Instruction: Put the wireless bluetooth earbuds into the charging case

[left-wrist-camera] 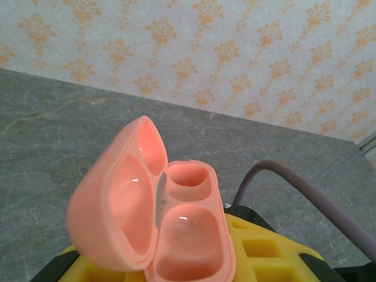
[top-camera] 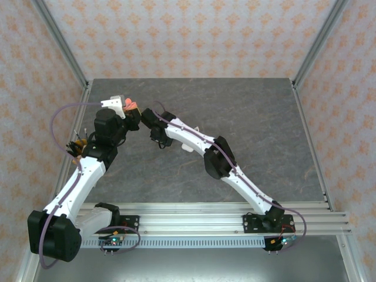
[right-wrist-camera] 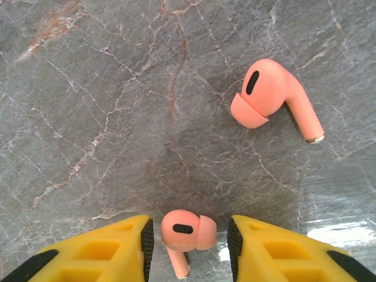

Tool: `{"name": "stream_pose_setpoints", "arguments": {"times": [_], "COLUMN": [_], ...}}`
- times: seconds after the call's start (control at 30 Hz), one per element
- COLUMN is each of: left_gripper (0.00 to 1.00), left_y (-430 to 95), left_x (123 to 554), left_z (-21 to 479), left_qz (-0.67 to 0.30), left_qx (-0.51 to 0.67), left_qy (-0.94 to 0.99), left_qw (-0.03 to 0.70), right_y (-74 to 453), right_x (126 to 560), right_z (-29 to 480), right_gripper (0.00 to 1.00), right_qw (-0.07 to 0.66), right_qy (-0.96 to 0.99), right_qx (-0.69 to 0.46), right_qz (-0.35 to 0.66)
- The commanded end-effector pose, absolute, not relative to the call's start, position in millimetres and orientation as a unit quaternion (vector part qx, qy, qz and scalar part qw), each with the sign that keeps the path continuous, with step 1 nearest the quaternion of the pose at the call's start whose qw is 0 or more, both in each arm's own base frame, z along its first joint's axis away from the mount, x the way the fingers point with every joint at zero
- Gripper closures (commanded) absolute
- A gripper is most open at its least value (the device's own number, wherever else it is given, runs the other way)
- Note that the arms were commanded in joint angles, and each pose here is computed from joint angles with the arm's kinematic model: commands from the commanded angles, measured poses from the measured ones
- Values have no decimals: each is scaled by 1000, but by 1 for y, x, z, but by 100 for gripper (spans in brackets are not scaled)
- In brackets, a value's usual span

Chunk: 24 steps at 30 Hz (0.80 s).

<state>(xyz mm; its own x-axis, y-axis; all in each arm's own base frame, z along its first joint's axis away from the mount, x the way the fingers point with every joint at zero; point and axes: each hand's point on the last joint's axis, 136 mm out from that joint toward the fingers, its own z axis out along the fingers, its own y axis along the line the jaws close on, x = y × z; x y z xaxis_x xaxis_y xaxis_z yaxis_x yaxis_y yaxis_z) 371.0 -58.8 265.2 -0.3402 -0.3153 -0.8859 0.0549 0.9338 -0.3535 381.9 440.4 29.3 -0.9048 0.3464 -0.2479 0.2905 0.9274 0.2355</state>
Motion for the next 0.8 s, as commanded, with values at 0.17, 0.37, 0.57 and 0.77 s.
{"name": "stream_pose_setpoints", "arguments": {"times": [0.17, 0.37, 0.57, 0.77], "left_gripper": [100, 100, 100, 100], "left_y": [-57, -58, -59, -59], "left_x": [371, 370, 370, 372], "left_z": [279, 280, 280, 280], "left_qz": [-175, -176, -179, -178], "left_qx": [-84, -84, -84, -83], "left_qy": [787, 787, 787, 787], "left_qw": [586, 585, 585, 584], "right_y": [426, 415, 400, 395], "right_x": [367, 356, 345, 343], "right_z": [16, 17, 20, 24], "right_gripper": [63, 65, 66, 62], "right_qw": [124, 119, 116, 121], "right_qy": [983, 989, 992, 992], "right_qx": [126, 90, 56, 42], "right_qz": [49, 24, -5, -8]}}
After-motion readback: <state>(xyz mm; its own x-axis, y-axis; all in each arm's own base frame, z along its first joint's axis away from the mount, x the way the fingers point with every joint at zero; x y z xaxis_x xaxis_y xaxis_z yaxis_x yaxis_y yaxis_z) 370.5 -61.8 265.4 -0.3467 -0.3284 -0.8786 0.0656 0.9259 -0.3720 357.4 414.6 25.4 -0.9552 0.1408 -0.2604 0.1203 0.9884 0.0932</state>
